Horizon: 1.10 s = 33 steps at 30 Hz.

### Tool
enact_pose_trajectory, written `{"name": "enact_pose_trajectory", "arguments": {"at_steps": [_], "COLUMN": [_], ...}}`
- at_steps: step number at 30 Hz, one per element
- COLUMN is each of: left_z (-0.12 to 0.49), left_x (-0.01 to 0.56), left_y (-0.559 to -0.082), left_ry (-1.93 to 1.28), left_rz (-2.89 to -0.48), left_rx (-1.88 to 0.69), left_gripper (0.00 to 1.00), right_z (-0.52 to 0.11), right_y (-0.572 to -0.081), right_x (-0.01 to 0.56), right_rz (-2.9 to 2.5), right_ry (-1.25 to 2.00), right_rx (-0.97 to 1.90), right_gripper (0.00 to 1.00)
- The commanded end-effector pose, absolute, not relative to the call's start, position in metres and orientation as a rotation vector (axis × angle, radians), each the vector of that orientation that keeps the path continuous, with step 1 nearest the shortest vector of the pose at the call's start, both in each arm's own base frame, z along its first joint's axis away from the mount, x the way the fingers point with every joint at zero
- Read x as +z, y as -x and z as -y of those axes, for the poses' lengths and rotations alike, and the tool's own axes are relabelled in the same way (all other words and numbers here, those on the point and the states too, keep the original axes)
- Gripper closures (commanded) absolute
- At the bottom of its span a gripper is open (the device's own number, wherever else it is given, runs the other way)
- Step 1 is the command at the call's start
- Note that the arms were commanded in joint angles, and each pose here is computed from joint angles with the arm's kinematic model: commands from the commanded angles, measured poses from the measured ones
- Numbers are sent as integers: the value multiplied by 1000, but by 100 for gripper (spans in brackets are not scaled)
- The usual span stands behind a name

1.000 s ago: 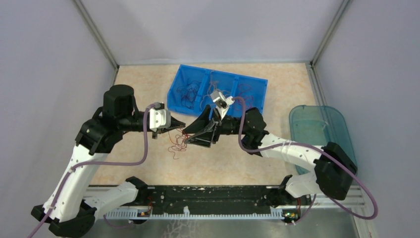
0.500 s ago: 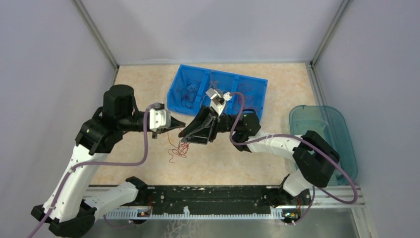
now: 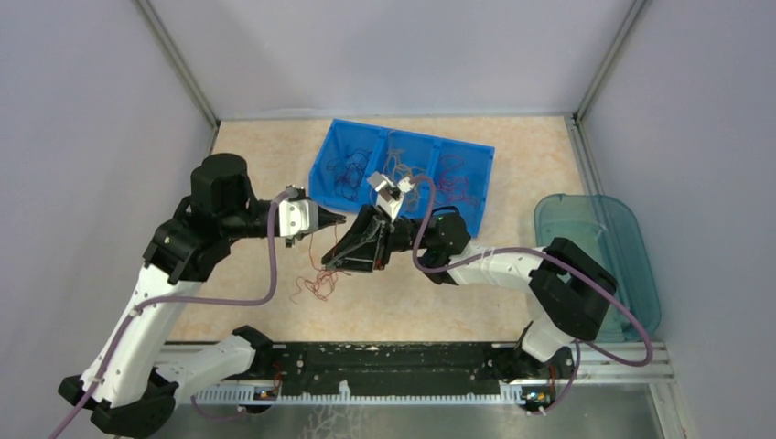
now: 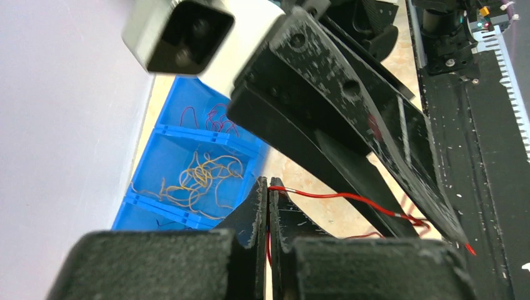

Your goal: Untangle the cables

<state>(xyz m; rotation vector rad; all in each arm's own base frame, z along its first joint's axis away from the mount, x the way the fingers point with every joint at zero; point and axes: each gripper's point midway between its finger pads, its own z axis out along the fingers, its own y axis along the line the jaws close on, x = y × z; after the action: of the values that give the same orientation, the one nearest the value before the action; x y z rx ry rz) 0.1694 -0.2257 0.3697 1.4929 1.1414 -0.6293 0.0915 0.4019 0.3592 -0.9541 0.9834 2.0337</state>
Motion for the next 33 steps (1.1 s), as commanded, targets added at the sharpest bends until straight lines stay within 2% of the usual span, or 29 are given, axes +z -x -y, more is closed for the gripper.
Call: {"name": "enact_pose_trajectory", "arguments": {"at_steps": [1, 6, 12, 27, 33], "left_z": [230, 231, 233, 229, 220], "left_x": [399, 410, 432, 480, 505], "left_y": [-181, -189, -196, -204, -216], "left_ry": [-1474, -1457, -1415, -1363, -1317], "left_rz": [-1038, -992, -934, -823, -765], "left_rx": [-549, -498, -453, -332, -192], "left_gripper": [99, 99, 99, 99, 99], "right_z": [-411, -419, -421, -420, -419], "right_y": [-74, -65, -74, -90, -96], "right_x": [358, 344, 325, 279, 252], "right_rz": [-933, -974, -1050, -1206, -1291], "right_ry": [1020, 1050, 993, 871, 853], "right_rx": [2042, 2039, 2003, 1932, 1866], "right_gripper": [79, 79, 84, 87, 87]}}
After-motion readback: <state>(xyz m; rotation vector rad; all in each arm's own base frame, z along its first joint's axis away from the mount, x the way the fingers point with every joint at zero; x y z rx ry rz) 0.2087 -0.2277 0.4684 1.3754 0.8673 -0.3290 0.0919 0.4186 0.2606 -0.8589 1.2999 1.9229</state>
